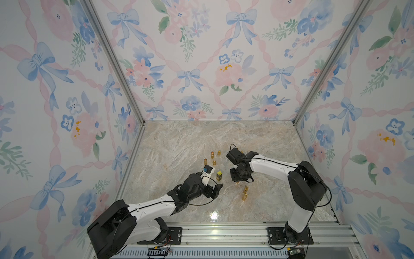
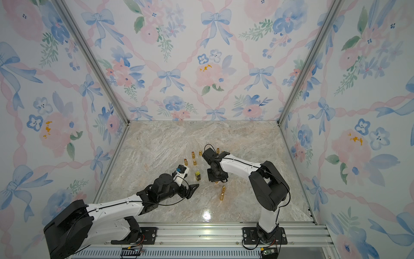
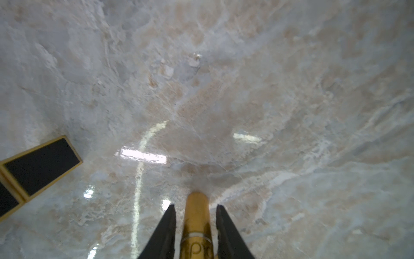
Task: Open the lipstick cap
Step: Pick up the lipstick at the center of the board.
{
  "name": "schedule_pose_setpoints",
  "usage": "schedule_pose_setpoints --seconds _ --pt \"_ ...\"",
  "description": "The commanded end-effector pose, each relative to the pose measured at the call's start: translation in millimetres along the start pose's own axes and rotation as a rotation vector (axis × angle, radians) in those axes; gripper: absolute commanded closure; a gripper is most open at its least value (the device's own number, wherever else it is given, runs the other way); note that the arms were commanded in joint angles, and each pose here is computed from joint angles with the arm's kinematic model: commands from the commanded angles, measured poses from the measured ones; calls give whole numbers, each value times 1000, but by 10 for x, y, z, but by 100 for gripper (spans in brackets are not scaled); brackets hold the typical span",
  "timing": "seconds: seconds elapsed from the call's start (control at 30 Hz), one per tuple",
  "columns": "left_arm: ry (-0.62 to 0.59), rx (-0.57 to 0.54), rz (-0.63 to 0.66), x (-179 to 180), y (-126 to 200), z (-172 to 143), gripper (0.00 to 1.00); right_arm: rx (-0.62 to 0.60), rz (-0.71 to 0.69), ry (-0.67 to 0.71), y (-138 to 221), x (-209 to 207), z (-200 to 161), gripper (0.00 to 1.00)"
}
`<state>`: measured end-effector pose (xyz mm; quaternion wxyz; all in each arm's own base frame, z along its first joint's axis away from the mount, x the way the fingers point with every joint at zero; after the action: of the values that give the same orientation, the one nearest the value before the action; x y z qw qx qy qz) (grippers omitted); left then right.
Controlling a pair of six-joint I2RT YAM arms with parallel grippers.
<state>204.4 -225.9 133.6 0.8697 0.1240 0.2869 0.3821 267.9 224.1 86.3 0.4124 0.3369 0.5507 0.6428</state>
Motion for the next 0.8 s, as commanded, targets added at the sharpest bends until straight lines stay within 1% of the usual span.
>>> schedule_pose_setpoints --seconds 0.0,0.07,0.23,0.43,0.53,0.63,0.77 --pt "-22 -3 10 -12 -5 23 2 35 -32 16 -35 -4 -127 68" --pt "-22 -5 13 -6 -1 22 2 32 -30 14 -34 1 -123 70" --pt "-20 -4 16 1 3 11 2 38 -64 27 -14 -22 -130 70" --pt "-23 -3 20 7 1 8 2 25 -62 28 8 -9 -115 75" --pt "-25 -5 25 14 1 10 2 15 -55 36 35 10 -98 80" --pt "-25 -17 28 12 13 35 2 -2 -48 45 100 14 -75 82" --pt "-35 -45 37 11 46 92 2 -23 -34 58 237 9 -41 83"
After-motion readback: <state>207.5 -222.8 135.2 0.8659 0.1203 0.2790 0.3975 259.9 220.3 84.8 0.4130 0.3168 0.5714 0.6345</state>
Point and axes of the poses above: each gripper's point midway between its finger pads, its own y axis back along the fingers, its own x axis along the line the jaws close on, z = x × y, the point moved 5 cm from there along y, back along the fingers, and after that the axes turned 14 degrees about y, right-handed, at the moved point
